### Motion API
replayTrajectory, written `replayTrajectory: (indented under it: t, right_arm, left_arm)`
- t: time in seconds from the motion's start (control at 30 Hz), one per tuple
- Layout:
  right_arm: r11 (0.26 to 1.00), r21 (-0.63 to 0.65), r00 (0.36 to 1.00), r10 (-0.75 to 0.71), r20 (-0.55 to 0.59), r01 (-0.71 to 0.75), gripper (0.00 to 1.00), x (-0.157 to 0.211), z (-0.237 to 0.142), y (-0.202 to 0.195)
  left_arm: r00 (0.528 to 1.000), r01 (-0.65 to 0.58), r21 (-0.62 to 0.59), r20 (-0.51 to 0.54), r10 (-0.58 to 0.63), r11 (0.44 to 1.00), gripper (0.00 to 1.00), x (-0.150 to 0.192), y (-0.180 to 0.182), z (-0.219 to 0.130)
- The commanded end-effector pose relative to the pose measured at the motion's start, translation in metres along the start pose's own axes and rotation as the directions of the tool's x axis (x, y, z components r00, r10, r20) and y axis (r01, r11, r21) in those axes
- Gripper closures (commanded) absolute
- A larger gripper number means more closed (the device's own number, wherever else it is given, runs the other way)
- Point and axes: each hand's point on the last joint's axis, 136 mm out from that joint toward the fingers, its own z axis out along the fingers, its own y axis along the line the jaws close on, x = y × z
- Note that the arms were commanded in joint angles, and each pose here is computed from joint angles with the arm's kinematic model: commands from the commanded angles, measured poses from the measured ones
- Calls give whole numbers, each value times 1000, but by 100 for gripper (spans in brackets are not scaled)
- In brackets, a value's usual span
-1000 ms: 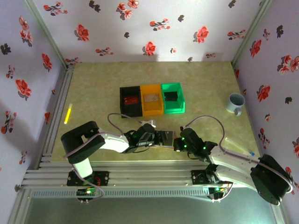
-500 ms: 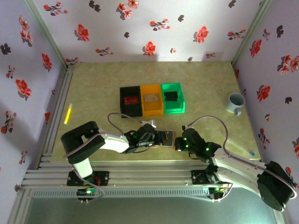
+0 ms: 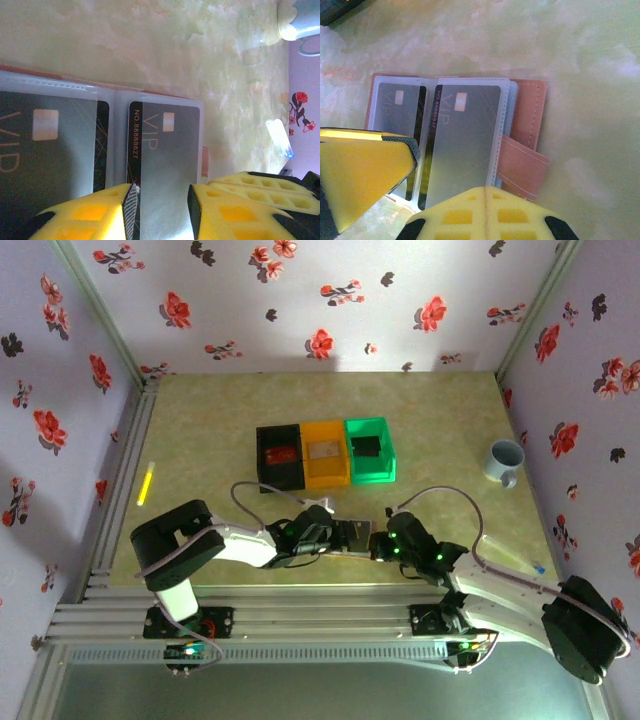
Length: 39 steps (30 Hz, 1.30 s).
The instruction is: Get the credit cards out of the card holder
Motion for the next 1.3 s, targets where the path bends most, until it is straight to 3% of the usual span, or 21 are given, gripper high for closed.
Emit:
replayTrajectory:
  t: [0.0,0.73,1.27]
  right_arm:
    - [999,-44,1000,12,29,-11,100,-10,-1,13]
    - [995,96,999,38,-9,-37,100,15,15,-31]
    - [997,68,999,49,-12,-48,100,17,15,-28]
  left_arm:
    - [997,-40,-177,-67,29,983,65,22,52,2]
    - [997,-62,-208,-62,50,976,65,21,59,-3]
    - [992,-125,-261,-61,113,957,69,13,59,-5]
